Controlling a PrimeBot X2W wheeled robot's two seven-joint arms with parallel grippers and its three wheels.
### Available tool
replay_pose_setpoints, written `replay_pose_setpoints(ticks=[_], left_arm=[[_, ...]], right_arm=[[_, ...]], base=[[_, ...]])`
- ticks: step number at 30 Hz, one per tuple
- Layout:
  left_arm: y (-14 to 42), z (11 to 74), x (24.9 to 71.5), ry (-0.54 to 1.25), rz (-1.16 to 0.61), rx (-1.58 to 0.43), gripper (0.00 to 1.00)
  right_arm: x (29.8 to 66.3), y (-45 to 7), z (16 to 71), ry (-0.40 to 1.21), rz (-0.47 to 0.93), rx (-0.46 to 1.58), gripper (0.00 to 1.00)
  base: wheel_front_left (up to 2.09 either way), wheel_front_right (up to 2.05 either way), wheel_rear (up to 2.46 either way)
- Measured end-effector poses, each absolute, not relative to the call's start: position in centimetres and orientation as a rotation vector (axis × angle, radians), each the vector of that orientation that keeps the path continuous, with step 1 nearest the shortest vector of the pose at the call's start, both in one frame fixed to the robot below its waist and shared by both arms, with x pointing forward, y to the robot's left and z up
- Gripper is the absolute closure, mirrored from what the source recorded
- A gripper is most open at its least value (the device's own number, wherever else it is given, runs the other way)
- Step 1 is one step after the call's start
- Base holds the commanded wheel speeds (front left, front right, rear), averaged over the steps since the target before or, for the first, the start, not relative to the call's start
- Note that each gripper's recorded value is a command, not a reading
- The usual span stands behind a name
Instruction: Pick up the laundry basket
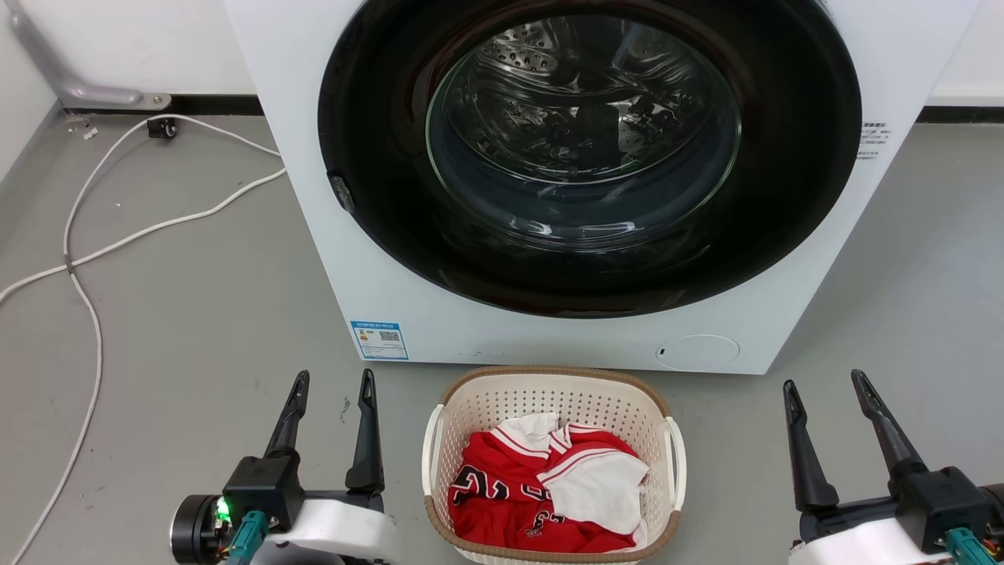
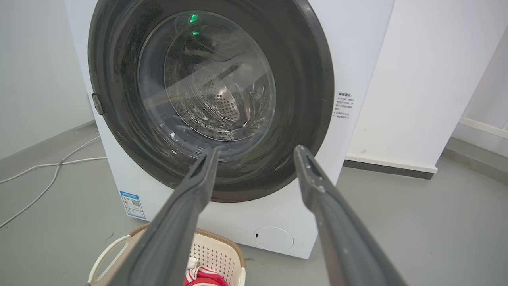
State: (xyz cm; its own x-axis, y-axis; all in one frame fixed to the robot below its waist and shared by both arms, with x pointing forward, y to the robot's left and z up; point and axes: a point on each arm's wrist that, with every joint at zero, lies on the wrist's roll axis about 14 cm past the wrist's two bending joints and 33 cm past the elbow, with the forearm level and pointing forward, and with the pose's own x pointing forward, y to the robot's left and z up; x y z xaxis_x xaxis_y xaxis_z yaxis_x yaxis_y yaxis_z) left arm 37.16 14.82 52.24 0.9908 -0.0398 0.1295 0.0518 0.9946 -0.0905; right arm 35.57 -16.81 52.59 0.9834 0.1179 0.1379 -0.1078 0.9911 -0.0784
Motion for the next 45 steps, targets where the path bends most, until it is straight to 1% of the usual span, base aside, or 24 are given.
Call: replay_pose_setpoints(ticks=[17, 21, 26, 37, 45], left_arm=[[15.1, 51.2, 37.7, -0.097, -0.034, -0.084, 0.00], [15.0, 50.3, 38.7, -0.070, -0.044, -0.084, 0.00], [14.7, 49.0, 41.3, -0.036, -0.068, -0.085, 0.00], [14.9, 41.5, 47.0, 0.149, -0.091, -0.038, 0.00], [13.8, 34.5, 49.5, 0.312, -0.159, -0.006, 0.00]], right_arm=[[36.1, -16.4, 51.9, -0.121, 0.127, -0.065, 0.00], [37.1, -15.6, 50.8, -0.091, 0.155, -0.086, 0.00], [39.6, -14.8, 49.7, -0.066, 0.181, -0.114, 0.00], [45.2, -13.6, 42.8, 0.099, 0.238, -0.166, 0.00], [47.0, -14.4, 34.8, 0.302, 0.248, -0.203, 0.00]], base=[[0.00, 0.00, 0.00], [0.00, 0.00, 0.00], [0.00, 0.00, 0.00], [0.00, 0.00, 0.00], [0.00, 0.00, 0.00]])
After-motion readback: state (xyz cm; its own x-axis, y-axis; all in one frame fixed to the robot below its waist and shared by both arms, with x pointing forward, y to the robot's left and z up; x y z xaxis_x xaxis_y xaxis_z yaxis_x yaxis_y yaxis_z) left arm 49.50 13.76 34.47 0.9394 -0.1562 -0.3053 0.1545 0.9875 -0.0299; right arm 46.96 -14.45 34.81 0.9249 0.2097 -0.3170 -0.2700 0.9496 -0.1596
